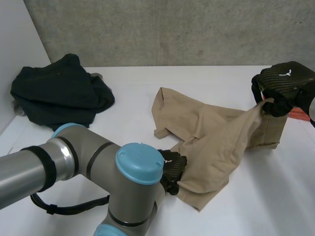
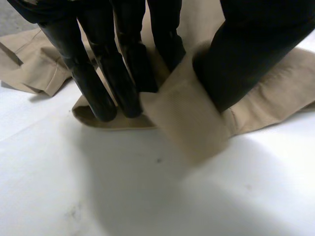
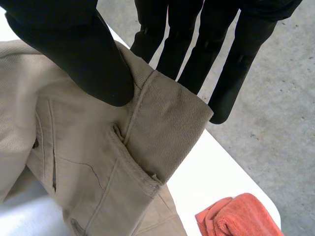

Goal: Fold the laundry.

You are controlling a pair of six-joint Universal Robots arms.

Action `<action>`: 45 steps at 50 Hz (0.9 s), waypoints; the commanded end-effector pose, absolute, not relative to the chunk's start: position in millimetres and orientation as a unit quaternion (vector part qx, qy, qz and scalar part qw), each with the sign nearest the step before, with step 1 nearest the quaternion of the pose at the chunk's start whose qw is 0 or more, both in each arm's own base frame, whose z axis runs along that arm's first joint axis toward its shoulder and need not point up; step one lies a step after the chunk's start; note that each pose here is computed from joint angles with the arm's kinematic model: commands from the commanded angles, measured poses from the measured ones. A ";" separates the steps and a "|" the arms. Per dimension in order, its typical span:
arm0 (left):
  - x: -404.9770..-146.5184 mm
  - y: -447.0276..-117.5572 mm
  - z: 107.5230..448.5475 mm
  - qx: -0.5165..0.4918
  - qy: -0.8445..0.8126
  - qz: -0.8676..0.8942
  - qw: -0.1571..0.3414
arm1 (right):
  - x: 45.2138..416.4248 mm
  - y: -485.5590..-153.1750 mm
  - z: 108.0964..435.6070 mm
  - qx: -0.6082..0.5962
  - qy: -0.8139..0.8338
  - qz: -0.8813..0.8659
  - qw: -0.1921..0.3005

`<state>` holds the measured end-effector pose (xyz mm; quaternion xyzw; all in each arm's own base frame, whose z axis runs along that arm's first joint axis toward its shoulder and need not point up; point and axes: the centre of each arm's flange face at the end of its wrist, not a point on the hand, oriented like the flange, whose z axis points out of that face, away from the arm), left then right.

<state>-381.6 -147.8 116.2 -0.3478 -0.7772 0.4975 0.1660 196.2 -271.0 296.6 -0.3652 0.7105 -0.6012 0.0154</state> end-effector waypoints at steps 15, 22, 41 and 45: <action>-266.6 -152.7 314.6 -0.281 -0.694 0.654 0.109 | 192.6 -243.2 297.1 -0.470 0.697 -0.540 -0.028; -255.3 -179.2 261.4 -0.317 -0.776 0.545 0.038 | 211.1 -242.2 251.3 -0.547 0.694 -0.467 -0.009; -304.1 -342.6 400.8 -0.156 -0.402 0.901 0.047 | 269.0 -385.3 397.3 -0.231 0.398 -0.884 -0.086; -290.3 -342.8 435.9 -0.099 -0.312 0.944 0.038 | 265.3 -384.3 432.2 -0.166 0.271 -0.946 -0.058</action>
